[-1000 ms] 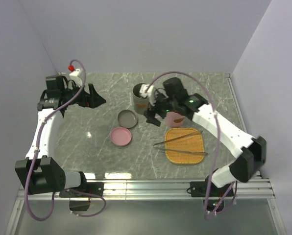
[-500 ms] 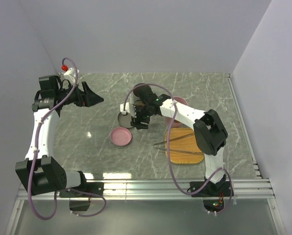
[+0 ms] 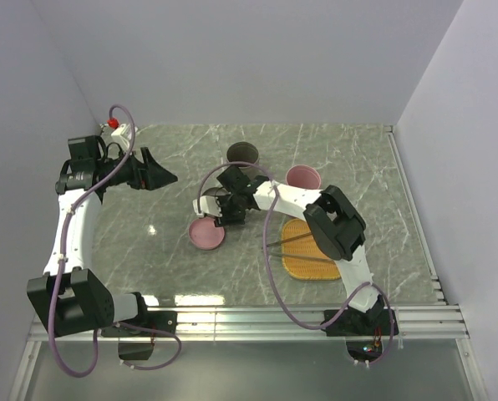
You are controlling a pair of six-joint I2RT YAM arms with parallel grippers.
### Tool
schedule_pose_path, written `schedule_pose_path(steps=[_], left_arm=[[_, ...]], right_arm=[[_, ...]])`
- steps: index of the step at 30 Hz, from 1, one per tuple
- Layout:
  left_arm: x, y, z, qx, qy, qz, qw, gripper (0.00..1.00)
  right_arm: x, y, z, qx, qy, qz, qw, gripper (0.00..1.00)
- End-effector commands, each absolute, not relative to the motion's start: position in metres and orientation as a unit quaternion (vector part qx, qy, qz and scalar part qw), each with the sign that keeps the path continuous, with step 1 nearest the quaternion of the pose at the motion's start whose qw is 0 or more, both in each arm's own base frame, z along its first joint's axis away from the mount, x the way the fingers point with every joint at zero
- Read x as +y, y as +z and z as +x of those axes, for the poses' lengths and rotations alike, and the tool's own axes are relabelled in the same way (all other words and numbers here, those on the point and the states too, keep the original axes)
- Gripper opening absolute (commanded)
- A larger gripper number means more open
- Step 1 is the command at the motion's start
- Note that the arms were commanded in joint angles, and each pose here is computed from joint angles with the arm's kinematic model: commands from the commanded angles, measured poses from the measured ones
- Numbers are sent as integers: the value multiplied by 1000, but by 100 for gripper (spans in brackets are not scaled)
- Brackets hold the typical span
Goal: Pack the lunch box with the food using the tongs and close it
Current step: Pick up the lid of the lunch box with the right arm
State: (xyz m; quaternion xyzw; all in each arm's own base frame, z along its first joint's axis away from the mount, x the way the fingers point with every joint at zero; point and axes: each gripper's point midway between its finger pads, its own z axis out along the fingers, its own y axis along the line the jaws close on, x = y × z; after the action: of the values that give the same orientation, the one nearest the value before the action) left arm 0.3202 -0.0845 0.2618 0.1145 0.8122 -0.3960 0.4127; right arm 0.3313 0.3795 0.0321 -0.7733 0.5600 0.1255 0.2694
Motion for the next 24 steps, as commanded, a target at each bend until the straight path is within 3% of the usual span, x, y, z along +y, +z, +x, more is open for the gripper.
schedule_pose_path(steps=[1, 8, 21, 24], left_arm=[[-85, 278, 315, 795, -387, 154, 441, 96], [-79, 270, 314, 797, -400, 138, 431, 95], [-58, 264, 323, 802, -432, 61, 409, 95], [-55, 264, 322, 803, -425, 62, 414, 95]], right_arm=[[388, 44, 351, 543, 101, -778, 301, 56], [390, 34, 351, 552, 100, -772, 299, 47], [402, 24, 352, 561, 119, -766, 291, 38], [403, 24, 352, 558, 119, -769, 289, 31]])
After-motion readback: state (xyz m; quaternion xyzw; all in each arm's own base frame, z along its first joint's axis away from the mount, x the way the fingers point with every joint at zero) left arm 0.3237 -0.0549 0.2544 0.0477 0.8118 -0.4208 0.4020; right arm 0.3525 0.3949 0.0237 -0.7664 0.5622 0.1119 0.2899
